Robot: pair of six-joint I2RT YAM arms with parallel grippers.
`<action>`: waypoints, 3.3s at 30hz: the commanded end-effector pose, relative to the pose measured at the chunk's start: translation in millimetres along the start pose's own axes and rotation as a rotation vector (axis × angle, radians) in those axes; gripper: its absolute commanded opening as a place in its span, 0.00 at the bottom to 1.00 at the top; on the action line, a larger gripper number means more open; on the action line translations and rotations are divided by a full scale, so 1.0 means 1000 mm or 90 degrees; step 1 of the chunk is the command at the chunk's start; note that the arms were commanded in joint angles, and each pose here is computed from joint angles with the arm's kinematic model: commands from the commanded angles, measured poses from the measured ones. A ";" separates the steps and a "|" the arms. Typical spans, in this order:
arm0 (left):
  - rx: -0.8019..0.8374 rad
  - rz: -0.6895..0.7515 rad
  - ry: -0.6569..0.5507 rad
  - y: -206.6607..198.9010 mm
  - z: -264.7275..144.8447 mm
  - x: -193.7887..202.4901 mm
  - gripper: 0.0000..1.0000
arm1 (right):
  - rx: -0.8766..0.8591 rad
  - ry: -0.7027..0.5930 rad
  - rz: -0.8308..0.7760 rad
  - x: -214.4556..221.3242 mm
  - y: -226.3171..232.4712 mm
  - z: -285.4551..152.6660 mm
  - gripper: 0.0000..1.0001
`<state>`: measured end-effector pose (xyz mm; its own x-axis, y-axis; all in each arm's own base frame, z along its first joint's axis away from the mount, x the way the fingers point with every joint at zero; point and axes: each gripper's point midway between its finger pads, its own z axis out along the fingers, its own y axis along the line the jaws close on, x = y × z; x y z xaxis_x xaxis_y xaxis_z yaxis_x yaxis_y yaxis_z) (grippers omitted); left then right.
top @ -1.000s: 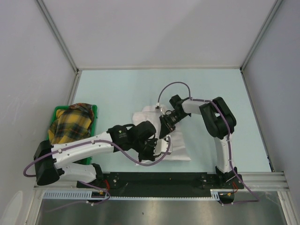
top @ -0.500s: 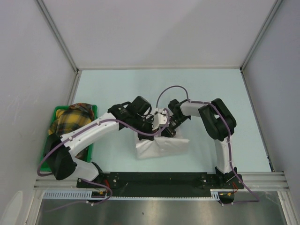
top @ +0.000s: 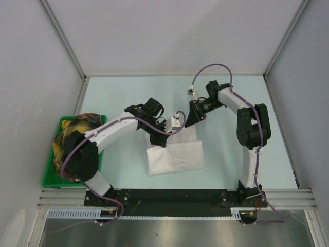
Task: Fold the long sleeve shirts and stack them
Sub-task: Fold the shirt
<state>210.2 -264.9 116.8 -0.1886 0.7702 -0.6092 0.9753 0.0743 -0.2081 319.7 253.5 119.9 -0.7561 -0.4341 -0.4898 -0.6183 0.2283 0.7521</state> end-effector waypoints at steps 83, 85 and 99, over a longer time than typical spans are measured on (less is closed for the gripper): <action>-0.078 -0.435 -0.093 0.187 -0.052 0.069 0.06 | 0.156 -0.091 -0.060 -0.085 -0.094 -0.046 0.00; -0.091 -0.440 -0.091 0.194 -0.050 0.074 0.07 | 0.161 -0.099 -0.042 -0.087 -0.104 -0.042 0.00; -0.159 -0.499 -0.070 0.227 -0.034 0.100 0.12 | 0.215 -0.124 0.030 -0.081 -0.163 -0.029 0.00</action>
<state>397.8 -164.1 40.3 -0.8056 0.4072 -0.4302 0.5863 0.6520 -0.4807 462.1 232.9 48.8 -0.8055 -0.2943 -0.5144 -0.5899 0.4810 0.6486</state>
